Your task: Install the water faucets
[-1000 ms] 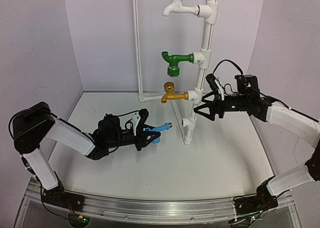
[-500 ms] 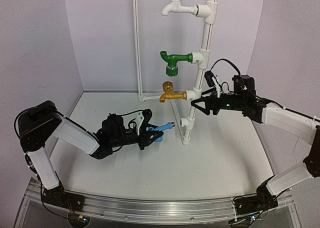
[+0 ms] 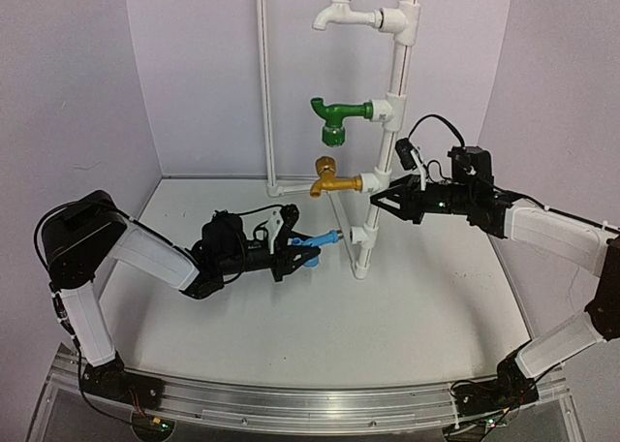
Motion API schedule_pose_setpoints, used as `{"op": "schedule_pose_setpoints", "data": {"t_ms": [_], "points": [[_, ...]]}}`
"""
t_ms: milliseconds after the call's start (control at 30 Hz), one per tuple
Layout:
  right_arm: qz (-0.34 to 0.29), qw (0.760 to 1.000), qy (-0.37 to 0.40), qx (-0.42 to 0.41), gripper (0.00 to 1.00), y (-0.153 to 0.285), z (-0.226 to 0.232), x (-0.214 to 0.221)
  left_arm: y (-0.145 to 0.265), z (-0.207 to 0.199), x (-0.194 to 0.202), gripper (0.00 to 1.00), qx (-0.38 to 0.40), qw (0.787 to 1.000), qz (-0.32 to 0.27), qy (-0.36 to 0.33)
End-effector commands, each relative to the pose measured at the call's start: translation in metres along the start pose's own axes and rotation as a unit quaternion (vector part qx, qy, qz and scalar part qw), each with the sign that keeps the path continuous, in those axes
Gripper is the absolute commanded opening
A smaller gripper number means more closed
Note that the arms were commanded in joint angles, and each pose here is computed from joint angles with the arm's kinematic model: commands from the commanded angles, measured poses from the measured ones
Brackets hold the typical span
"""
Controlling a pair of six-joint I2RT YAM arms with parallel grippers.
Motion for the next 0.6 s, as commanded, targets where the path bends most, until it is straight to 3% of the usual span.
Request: {"op": "schedule_pose_setpoints", "data": {"t_ms": [0,400,467,567], "points": [[-0.032,0.998,0.029,0.035,0.21,0.012,-0.017,-0.017,-0.010,0.001,-0.010,0.00,0.024,0.998,-0.022,-0.046],[-0.030,0.997,0.024,0.064,0.22,0.024,-0.036,-0.020,-0.026,0.013,-0.006,0.00,0.024,0.997,-0.029,-0.063],[-0.032,0.997,0.022,0.067,0.28,0.025,-0.036,-0.022,-0.029,0.016,-0.005,0.00,0.026,0.997,-0.029,-0.064],[-0.032,0.998,0.022,0.057,0.47,0.025,-0.033,-0.021,-0.031,0.024,-0.005,0.00,0.026,0.997,-0.031,-0.059]]}}
Point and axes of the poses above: each gripper's point midway between its finger pads, its own y axis back along the fingers, its own z axis along the line the jaws close on, x = y × z, the point moved 5 cm from there along y, back along the fingers, and after that the axes turned 4 degrees about -y, right-handed, at the moved point
